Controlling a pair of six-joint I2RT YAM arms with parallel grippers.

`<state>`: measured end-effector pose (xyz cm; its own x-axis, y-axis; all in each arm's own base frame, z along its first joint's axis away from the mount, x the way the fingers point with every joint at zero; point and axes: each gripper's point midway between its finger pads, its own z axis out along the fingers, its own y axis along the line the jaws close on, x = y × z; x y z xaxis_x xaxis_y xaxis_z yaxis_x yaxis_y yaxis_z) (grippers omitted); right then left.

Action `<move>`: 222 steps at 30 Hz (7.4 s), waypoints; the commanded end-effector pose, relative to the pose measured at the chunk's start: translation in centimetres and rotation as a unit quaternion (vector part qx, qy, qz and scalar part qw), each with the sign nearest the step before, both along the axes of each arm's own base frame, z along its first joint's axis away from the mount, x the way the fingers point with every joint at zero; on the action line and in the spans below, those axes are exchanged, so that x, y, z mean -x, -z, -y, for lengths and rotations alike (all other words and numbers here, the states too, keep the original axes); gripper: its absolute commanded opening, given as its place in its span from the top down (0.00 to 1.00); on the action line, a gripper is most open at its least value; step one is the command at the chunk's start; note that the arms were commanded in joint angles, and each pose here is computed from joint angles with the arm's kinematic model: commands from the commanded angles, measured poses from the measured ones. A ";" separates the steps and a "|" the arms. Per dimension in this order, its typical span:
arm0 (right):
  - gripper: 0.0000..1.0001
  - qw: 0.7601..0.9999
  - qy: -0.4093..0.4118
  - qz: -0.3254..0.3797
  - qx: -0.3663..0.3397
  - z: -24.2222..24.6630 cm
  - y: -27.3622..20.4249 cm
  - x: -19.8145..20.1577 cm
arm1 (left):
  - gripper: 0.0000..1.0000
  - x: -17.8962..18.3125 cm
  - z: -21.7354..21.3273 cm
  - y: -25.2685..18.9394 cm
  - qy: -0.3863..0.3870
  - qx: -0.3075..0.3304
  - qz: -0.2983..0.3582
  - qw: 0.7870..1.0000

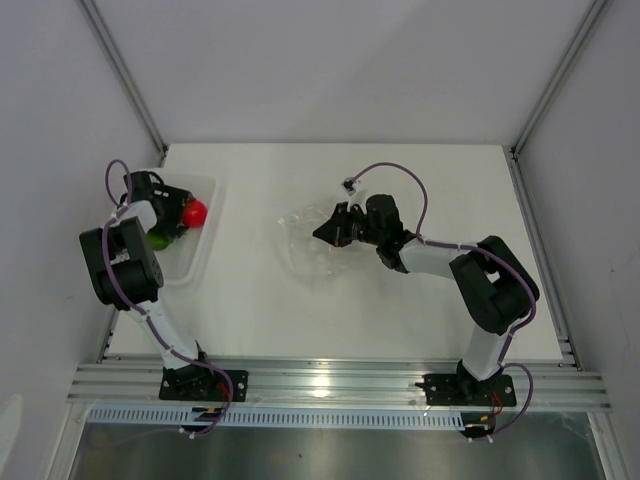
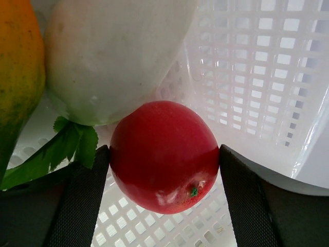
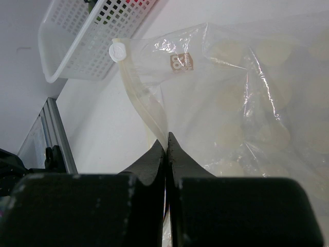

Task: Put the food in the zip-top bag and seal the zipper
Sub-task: Pick up the fake vegetable from the bin, then place the fake vegetable in the zipper food storage bag, then pick up the fake fruit from the bin.

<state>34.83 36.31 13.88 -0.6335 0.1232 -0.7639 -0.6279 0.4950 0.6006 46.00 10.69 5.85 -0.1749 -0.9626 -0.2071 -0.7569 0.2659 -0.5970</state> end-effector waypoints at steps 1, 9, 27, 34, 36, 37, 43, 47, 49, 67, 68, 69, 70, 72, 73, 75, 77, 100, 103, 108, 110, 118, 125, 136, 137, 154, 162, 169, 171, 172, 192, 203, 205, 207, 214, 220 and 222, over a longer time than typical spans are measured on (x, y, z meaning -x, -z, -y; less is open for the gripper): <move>1.00 0.999 -0.002 0.027 -0.016 -0.5 -1.8 -0.9 | 0.17 -0.9 0.3 -1.2 0.003 -0.002 0.033 0.999; 1.00 1.000 -0.003 0.027 -0.016 -0.5 -1.7 -0.9 | 0.39 -1.1 0.4 -4.0 0.013 -0.019 0.073 0.997; 1.00 0.999 -0.003 0.026 -0.019 -0.5 -1.8 -0.9 | 0.80 2.2 1.3 -9.0 0.027 -0.011 0.153 0.988; 1.00 0.999 -0.006 0.025 -0.019 -0.6 -1.6 -0.8 | 0.99 4.1 3.0 -11.2 0.054 -0.010 0.190 0.980; 1.00 0.999 -0.005 0.025 -0.019 -0.6 -1.6 -0.8 | 0.99 4.9 3.9 -11.1 0.067 0.002 0.197 0.978; 1.00 0.999 -0.005 0.025 -0.019 -0.6 -1.6 -0.8 | 0.99 5.5 4.4 -11.7 0.071 0.000 0.205 0.976; 1.00 0.999 -0.006 0.022 -0.022 -0.8 -1.6 -0.8 | 1.00 8.5 6.9 -15.4 0.119 -0.025 0.279 0.953; 1.00 1.000 -0.009 0.018 -0.024 -0.9 -1.5 -0.7 | 0.99 11.2 9.6 -17.0 0.164 -0.043 0.318 0.933; 1.00 1.000 -0.010 0.014 -0.023 -1.0 -1.5 -0.6 | 0.99 12.2 11.2 -17.6 0.195 -0.055 0.333 0.921; 1.00 0.997 -0.012 -0.033 0.074 0.0 -5.7 5.6 | 0.99 19.8 30.5 -18.3 0.491 -0.010 0.409 0.769; 1.00 0.997 -0.019 -0.031 0.073 -0.3 -6.1 6.3 | 0.99 19.9 30.6 -18.1 0.489 -0.009 0.408 0.771; 1.00 0.997 -0.019 -0.030 0.067 -0.4 -6.8 6.6 | 0.99 20.1 30.7 -17.9 0.488 -0.008 0.406 0.773; 1.00 0.996 -0.020 -0.042 0.073 -0.2 -6.7 7.2 | 1.00 20.1 30.5 -18.1 0.479 -0.017 0.410 0.776; 1.00 0.997 -0.025 -0.046 0.062 -0.2 -7.8 8.1 | 1.00 20.4 30.4 -17.9 0.474 -0.031 0.411 0.778; 1.00 0.996 -0.022 -0.060 0.056 -0.1 -8.0 8.4 | 0.99 20.2 30.0 -17.8 0.461 -0.043 0.408 0.787; 1.00 0.996 -0.028 -0.067 0.045 -0.1 -9.0 9.3 | 0.99 20.7 29.9 -18.2 0.456 -0.053 0.416 0.785; 1.00 0.996 -0.030 -0.075 0.039 0.0 -9.5 10.0 | 1.00 21.0 30.0 -18.5 0.454 -0.059 0.422 0.783; 1.00 0.996 0.011 -0.087 0.006 1.1 -11.3 11.0 | 0.52 22.7 32.1 -16.8 0.482 -0.090 0.391 0.779; 1.00 0.996 0.011 -0.087 0.005 1.1 -11.4 11.0 | 0.33 22.8 32.2 -17.2 0.483 -0.091 0.394 0.777; 1.00 0.996 0.013 -0.085 -0.003 1.1 -11.8 10.9 | 0.01 23.2 31.6 -17.6 0.481 -0.102 0.391 0.778; 1.00 0.996 0.015 -0.084 0.001 1.2 -11.7 10.9 | 0.00 23.4 31.3 -18.2 0.476 -0.109 0.398 0.776; 1.00 0.996 0.029 -0.077 0.017 2.0 -10.7 10.8 | 0.01 23.6 28.7 -21.1 0.440 -0.149 0.389 0.796; 1.00 0.996 0.039 -0.054 0.054 3.4 -9.9 10.4 | 0.01 21.4 24.9 -20.4 0.353 -0.211 0.323 0.852; 1.00 0.996 0.021 -0.045 0.079 4.1 -8.2 10.3 | 0.01 17.4 15.9 -18.7 0.188 -0.243 0.205 0.929; 1.00 0.996 0.017 -0.046 0.081 4.0 -8.1 10.3 | 0.01 16.9 14.3 -18.5 0.161 -0.243 0.191 0.937; 1.00 0.995 0.010 -0.033 0.093 4.6 -6.0 9.0 | 0.01 10.6 0.3 -10.0 0.035 -0.220 0.003 0.975; 1.00 0.994 0.012 -0.030 0.103 5.3 -4.3 8.9 | 0.01 8.3 -6.1 -9.9 0.005 -0.274 -0.037 0.961; 1.00 0.996 0.020 -0.031 0.077 5.2 -4.0 8.5 | 0.04 7.5 -8.4 -7.9 0.024 -0.270 -0.108 0.956; 1.00 0.997 0.024 -0.028 0.070 5.3 -4.3 8.4 | 0.04 7.3 -9.1 -8.0 0.018 -0.267 -0.112 0.957; 1.00 0.997 0.026 -0.029 0.071 5.5 -4.1 8.4 | 0.04 7.5 -9.2 -7.9 0.016 -0.268 -0.117 0.956; 1.00 0.996 0.051 -0.027 0.069 7.3 -4.1 8.0 | 0.23 6.6 -8.6 -1.2 0.044 -0.223 -0.153 0.962; 1.00 0.996 0.055 -0.028 0.072 7.6 -3.9 7.9 | 0.33 6.5 -8.4 0.6 0.059 -0.191 -0.201 0.959; 1.00 0.995 0.056 -0.028 0.072 7.7 -3.8 7.9 | 0.39 6.4 -8.2 0.6 0.065 -0.188 -0.199 0.960; 1.00 0.995 0.059 -0.027 0.072 7.9 -3.9 7.8 | 0.42 6.5 -8.3 0.7 0.066 -0.185 -0.200 0.960; 1.00 0.995 0.060 -0.030 0.073 8.0 -3.8 7.7 | 0.56 7.1 -7.9 0.5 0.075 -0.188 -0.195 0.960; 1.00 0.994 0.066 -0.016 0.082 8.3 -5.1 7.4 | 0.84 8.3 -7.1 -2.0 0.073 -0.199 -0.163 0.964; 1.00 0.994 0.068 -0.007 0.080 8.2 -5.9 7.0 | 0.86 9.0 -5.9 -2.2 0.082 -0.187 -0.151 0.967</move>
<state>26.57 28.12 16.23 -0.7010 0.0555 -0.7110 -0.5033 0.6679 0.5483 37.49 17.28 4.93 -0.4370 -0.7977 -0.4156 -0.8411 0.5261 -0.1253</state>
